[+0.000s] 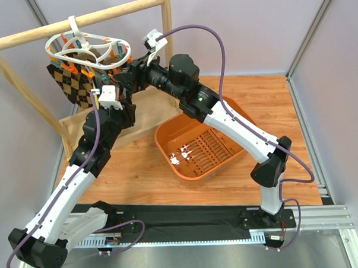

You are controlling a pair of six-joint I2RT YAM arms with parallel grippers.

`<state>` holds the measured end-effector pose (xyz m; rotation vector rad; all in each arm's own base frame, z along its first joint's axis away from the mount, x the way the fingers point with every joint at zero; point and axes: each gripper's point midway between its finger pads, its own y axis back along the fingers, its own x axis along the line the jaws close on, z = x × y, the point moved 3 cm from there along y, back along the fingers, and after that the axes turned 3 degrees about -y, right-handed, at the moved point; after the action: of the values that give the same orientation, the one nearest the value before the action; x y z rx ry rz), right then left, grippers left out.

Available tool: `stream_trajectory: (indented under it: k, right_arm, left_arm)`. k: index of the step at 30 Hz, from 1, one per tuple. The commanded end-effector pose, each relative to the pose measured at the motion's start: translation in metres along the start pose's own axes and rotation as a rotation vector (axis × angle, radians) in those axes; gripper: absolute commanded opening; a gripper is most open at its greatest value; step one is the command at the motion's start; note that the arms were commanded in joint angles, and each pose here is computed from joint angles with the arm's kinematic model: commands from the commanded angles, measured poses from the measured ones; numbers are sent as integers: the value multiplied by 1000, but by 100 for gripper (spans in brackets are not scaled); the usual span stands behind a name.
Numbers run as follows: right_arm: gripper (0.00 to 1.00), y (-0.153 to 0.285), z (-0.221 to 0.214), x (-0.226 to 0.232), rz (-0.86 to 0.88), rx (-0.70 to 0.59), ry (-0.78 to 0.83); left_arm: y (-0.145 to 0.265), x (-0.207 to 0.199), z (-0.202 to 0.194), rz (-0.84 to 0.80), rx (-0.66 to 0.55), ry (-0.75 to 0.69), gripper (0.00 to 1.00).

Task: Remove the socks clipped to the hanger

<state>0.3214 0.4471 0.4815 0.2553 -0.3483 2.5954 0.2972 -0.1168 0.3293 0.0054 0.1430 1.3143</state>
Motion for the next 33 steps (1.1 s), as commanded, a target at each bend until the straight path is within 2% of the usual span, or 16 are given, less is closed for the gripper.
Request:
stream_trajectory:
  k: [1, 3, 5, 8, 9, 15, 33]
  right_arm:
    - [68, -7, 25, 14, 32, -91, 22]
    - [68, -11, 25, 15, 34, -94, 21]
    - [67, -13, 23, 14, 24, -93, 19]
    - [66, -14, 22, 11, -4, -98, -4]
    - [65, -14, 23, 9, -19, -105, -11]
    - [63, -14, 25, 7, -34, -113, -27]
    - [52, -15, -3, 12, -15, -21, -16]
  left_arm:
    - [-4, 6, 7, 22, -53, 5, 37]
    - [-5, 4, 5, 11, -56, 8, 27]
    - [-4, 2, 3, -7, -44, 14, 22]
    - [1, -3, 2, -40, -35, 28, 9]
    - [3, -4, 0, -50, -32, 31, 1]
    - [16, -10, 4, -97, -52, 68, 0]
    - [34, -17, 12, -159, -121, 94, 0]
